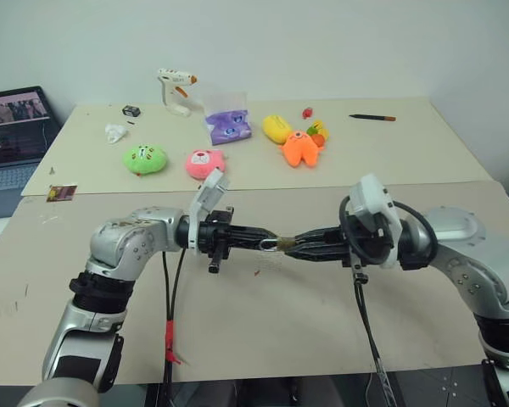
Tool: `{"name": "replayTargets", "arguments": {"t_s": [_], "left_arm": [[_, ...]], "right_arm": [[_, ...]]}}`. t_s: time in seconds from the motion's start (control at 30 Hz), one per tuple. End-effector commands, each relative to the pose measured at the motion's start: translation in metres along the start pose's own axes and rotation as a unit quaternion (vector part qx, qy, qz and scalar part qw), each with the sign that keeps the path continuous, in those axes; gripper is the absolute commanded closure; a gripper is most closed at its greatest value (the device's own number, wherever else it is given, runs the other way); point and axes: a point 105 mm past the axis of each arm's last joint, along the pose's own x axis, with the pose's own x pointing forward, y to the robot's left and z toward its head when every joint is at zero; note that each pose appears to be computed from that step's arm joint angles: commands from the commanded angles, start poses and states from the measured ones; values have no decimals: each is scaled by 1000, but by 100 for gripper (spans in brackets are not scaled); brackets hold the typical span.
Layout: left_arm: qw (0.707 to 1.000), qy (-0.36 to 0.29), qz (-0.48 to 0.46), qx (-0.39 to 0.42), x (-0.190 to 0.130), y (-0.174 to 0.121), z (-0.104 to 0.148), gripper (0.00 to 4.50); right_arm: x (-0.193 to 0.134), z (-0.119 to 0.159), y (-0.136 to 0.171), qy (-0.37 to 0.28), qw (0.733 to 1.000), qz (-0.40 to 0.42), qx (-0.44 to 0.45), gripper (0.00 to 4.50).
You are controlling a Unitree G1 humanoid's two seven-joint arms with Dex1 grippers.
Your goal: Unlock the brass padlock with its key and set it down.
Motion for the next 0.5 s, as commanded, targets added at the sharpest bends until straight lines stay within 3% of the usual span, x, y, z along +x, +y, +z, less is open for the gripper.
{"name": "replayTargets", "arguments": {"t_s": [0.03, 0.5], "left_arm": [[1000, -14, -9, 18, 0, -6, 13, 442], [1000, -14, -8, 9, 1, -9, 5, 442]], "right_arm": [[-2, 5, -3, -8, 1000, -4, -27, 438], [-15, 18, -16, -20, 999, -14, -43, 438]]}}
